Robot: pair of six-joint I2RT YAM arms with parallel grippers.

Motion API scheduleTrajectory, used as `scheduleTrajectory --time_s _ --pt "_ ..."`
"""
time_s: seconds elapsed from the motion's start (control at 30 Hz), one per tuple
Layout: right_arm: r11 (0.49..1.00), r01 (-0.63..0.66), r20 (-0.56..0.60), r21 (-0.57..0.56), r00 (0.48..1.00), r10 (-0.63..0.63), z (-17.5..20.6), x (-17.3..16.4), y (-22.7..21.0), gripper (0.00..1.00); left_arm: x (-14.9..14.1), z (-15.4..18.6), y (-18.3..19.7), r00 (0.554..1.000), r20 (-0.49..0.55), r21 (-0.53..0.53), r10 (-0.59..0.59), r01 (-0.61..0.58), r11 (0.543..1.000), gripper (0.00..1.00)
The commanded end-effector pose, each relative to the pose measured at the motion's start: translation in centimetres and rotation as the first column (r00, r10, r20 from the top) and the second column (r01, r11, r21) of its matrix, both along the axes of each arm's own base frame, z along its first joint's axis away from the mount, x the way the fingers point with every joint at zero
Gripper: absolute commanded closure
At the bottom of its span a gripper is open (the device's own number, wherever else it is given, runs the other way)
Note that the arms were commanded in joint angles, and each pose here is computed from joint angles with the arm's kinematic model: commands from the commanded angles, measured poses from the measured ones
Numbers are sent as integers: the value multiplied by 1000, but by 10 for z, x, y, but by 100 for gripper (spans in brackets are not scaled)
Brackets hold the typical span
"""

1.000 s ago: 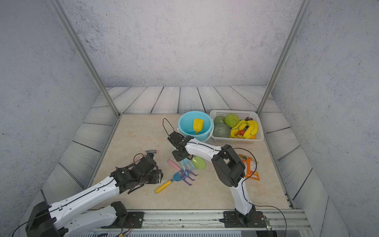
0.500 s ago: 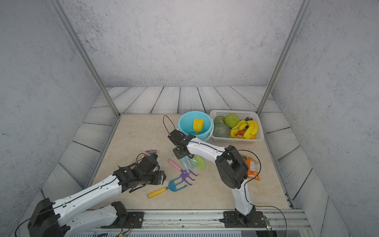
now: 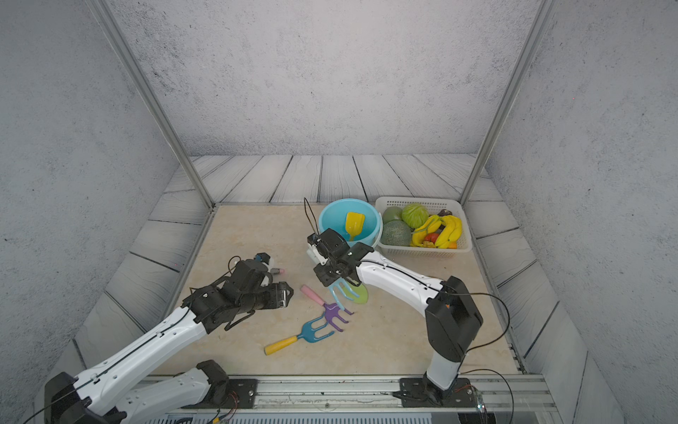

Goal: Organize the gardening tools
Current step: Pick up the gardening tool from the center of the board.

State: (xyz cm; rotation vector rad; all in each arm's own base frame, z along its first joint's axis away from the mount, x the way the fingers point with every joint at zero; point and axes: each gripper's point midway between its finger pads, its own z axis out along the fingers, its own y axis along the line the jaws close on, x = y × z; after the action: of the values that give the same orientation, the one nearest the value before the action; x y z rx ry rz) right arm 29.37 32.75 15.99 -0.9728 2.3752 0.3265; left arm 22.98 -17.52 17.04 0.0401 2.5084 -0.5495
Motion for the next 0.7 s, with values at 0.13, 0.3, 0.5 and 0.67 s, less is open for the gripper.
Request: scheduleTrajectory --time_s 0.13,0.3,0.5,0.67 --pt "967 -216 81 138 975 206 40 -41 2 85 8 49 -26 993 5 -203 -119 118 972 19" --pt "930 -320 162 178 942 293 55 -64 0 85 12 73 -50 977 12 -335 -211 203 920 18" --pt "888 -424 272 177 888 370 67 -87 5 85 15 78 -67 966 -8 -408 -259 233 883 20" --pt "882 -440 319 167 871 374 76 -90 3 85 10 86 -75 956 11 -463 -293 264 846 32"
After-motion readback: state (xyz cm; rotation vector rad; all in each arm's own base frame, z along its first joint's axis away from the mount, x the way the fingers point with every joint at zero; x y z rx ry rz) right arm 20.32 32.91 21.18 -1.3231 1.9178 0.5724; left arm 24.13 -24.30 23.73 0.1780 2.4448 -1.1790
